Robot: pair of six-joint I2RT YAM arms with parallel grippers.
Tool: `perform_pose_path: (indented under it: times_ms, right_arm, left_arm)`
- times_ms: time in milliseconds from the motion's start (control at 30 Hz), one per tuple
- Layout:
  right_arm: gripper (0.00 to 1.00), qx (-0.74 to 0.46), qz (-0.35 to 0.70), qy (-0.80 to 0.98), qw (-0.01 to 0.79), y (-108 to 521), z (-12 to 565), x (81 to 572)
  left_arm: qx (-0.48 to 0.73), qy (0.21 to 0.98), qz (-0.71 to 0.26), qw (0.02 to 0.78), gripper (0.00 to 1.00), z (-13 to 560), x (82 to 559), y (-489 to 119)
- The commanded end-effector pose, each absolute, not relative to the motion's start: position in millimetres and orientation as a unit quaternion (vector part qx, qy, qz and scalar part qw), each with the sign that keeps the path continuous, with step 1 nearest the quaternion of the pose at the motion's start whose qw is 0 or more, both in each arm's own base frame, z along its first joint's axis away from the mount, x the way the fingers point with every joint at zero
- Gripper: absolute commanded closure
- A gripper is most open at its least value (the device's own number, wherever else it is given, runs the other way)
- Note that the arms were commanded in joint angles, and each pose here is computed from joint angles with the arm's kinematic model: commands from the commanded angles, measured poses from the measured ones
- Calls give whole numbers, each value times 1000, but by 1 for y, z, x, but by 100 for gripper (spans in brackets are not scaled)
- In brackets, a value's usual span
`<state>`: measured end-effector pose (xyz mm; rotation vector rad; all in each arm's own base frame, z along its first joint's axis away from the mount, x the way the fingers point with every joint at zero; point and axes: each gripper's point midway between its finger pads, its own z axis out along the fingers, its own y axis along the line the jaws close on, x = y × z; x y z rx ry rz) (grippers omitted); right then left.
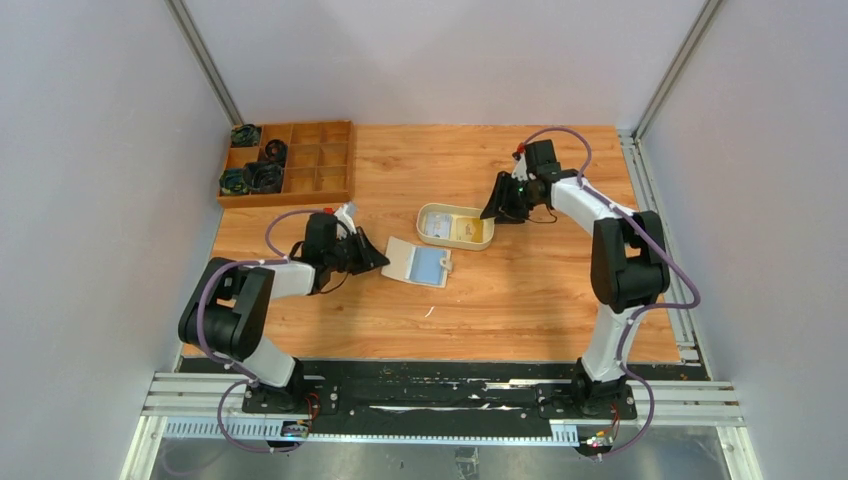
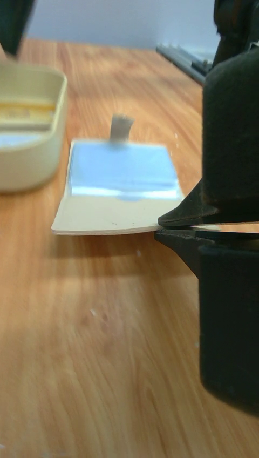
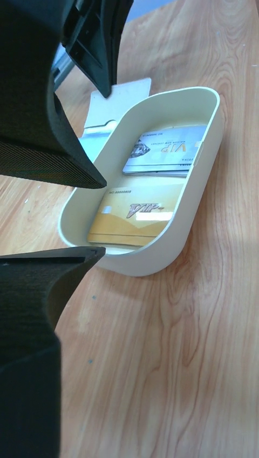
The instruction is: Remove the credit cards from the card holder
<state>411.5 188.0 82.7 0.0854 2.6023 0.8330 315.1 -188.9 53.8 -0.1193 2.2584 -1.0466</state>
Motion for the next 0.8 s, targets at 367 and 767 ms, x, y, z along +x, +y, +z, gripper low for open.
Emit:
perform_pose_path:
  times_ms: [367, 767]
  right_arm:
    - [58, -11, 185, 957, 223, 164, 87, 404]
    - [64, -37, 156, 968, 193, 176, 62, 400]
  left_arm:
    - [-10, 936, -235, 260, 56, 13, 293, -167]
    - [-16, 947, -177, 266, 33, 31, 298, -148]
